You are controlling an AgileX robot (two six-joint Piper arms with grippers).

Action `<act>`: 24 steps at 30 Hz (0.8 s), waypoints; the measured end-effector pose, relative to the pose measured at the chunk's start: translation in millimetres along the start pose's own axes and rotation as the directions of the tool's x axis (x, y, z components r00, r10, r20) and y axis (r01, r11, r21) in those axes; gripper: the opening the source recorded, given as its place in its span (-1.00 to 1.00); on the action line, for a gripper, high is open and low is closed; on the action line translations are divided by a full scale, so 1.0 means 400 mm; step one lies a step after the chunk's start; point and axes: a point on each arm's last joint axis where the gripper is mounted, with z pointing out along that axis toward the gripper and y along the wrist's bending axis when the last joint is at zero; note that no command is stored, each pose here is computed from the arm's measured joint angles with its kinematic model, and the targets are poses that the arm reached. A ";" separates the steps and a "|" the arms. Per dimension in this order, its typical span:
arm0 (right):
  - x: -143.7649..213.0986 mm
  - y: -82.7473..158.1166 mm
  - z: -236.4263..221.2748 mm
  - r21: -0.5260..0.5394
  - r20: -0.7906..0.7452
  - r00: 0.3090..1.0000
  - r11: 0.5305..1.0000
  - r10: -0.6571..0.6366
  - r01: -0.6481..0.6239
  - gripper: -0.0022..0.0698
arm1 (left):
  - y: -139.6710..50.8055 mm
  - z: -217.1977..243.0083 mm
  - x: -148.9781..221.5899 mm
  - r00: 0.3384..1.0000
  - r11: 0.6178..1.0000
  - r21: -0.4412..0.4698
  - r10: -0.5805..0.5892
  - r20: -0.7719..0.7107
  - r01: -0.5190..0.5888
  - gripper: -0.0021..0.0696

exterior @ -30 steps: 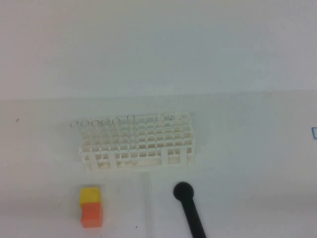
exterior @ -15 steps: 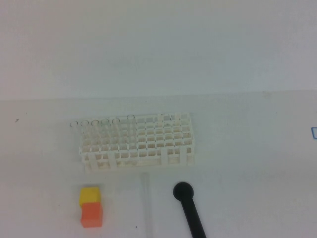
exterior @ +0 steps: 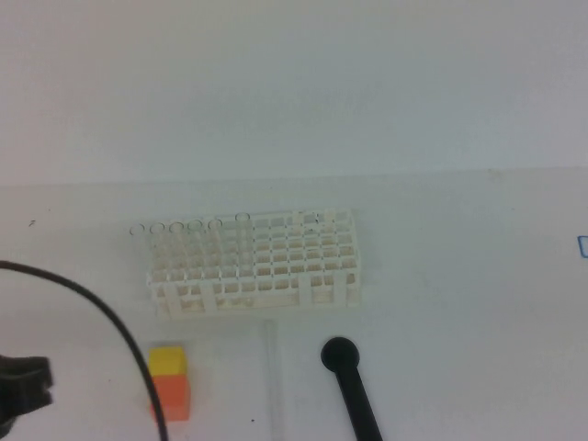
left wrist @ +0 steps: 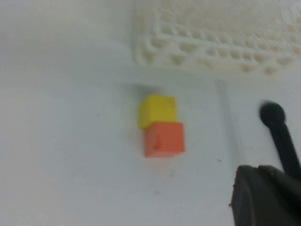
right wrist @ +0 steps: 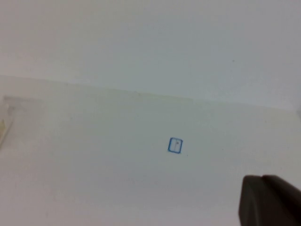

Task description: Place the test tubes

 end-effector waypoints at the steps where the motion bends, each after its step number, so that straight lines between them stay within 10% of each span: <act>1: 0.002 0.000 0.000 -0.001 -0.009 1.000 1.000 -0.010 0.010 -0.94 | -0.007 0.018 -0.001 0.999 0.999 0.037 0.016 -0.041 -0.014 -0.95; 12: 0.043 0.006 0.025 -0.021 -0.092 0.992 0.996 -0.085 0.084 -0.94 | -0.134 0.249 -0.008 0.954 0.949 0.312 0.137 -0.267 -0.049 -0.95; 24: 0.051 0.007 0.027 -0.025 -0.120 0.991 0.998 -0.064 0.061 -0.94 | -0.288 0.404 0.063 0.909 0.965 0.227 0.208 -0.361 -0.130 -0.70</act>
